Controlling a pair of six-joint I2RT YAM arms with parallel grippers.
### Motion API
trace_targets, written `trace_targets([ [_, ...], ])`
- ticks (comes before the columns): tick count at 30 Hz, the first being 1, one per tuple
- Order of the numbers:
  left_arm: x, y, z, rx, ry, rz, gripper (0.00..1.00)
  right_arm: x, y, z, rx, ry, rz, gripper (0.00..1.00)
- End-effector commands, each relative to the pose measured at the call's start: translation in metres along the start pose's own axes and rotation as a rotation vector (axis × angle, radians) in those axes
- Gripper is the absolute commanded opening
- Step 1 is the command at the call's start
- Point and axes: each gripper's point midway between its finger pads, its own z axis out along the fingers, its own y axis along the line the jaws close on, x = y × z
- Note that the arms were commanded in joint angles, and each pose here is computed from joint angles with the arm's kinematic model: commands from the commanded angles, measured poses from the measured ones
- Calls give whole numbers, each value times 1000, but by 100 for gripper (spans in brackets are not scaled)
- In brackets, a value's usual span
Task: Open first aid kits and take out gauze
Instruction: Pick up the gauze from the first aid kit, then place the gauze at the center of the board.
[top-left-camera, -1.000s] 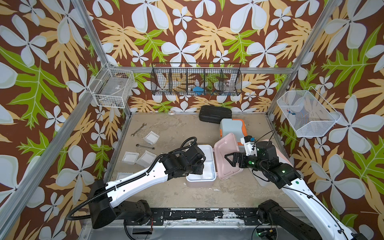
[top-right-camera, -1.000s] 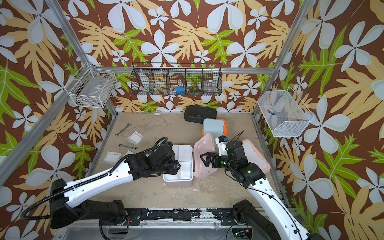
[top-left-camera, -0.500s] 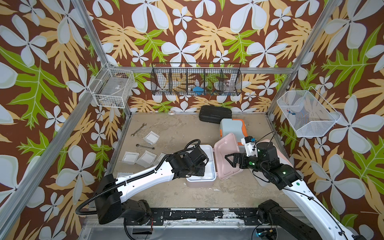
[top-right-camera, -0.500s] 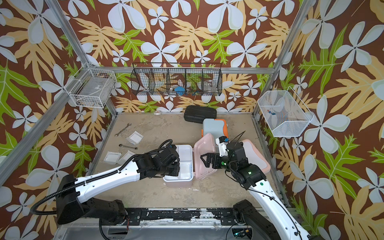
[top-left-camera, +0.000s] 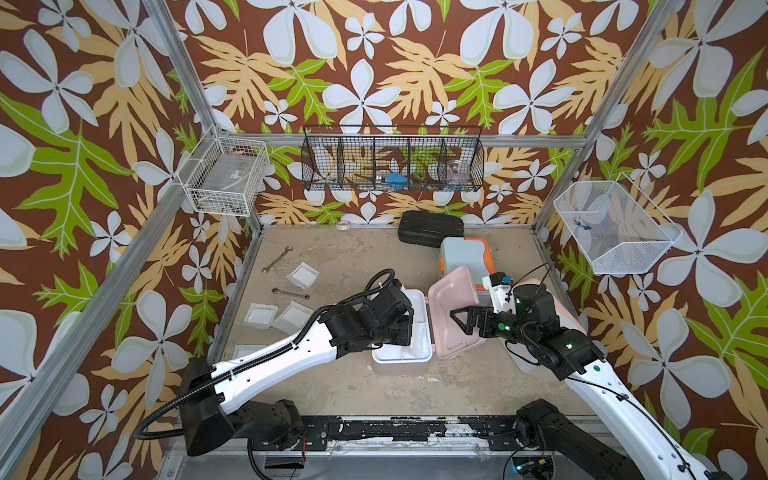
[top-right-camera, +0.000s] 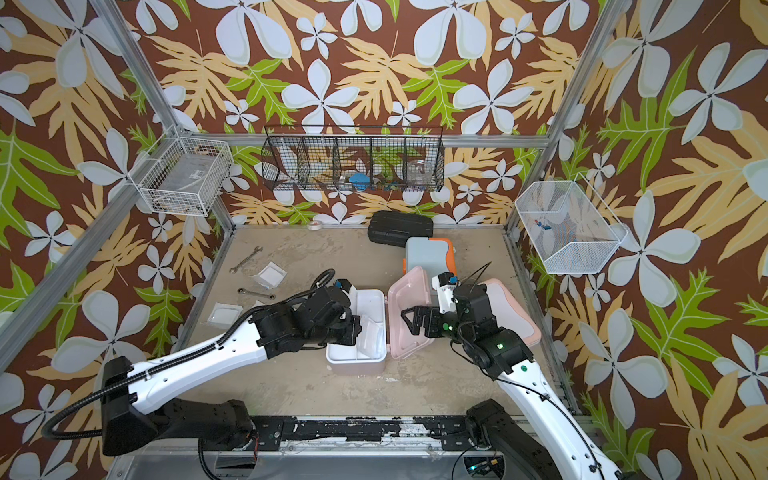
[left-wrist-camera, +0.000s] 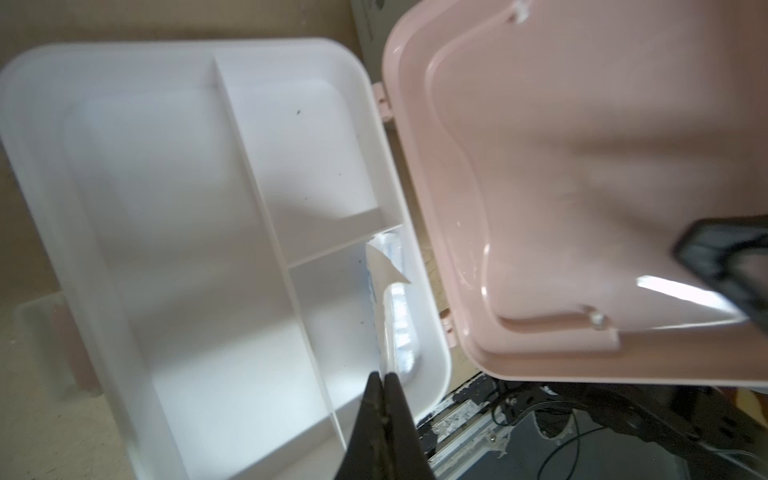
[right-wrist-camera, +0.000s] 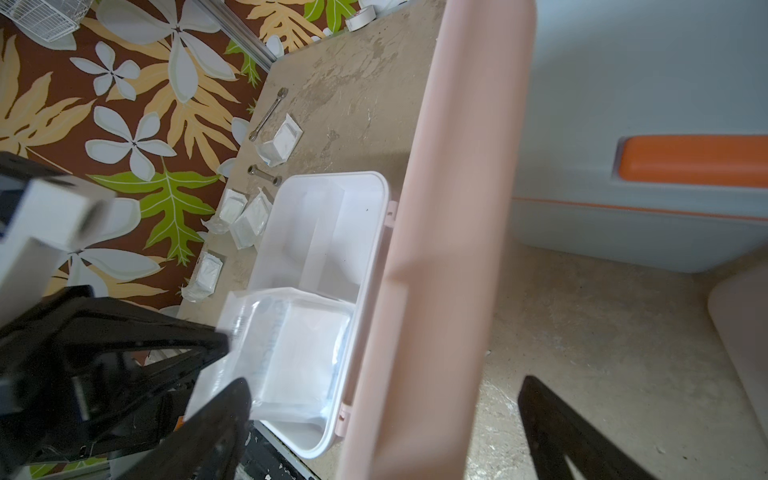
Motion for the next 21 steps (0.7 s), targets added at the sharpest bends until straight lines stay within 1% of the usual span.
trace_targets([
  [1,-24,-18,-29,58,-78,35,0,-4,5,-5,-14,-18,-12,100],
  [3,-40,-20,-48,60,-129,43,0,-2,4,-4,-15,-17,-10,100],
  [6,-65,-17,-67,72,-186,32,0,1,3,-3,-20,-9,-4,100],
  [8,-83,-10,-78,68,-232,24,0,1,4,-3,-23,-11,-2,100],
  [10,-103,5,-88,28,-296,1,0,1,4,-4,-25,-15,-5,100],
  [12,-123,26,-95,-8,-361,-37,0,1,5,-4,-27,-14,-7,100],
  [15,-149,65,-99,-28,-442,-137,0,1,6,-4,-30,-9,-11,100],
  [21,-177,147,-92,-48,-561,-385,0,1,9,-7,-46,-14,-16,100],
])
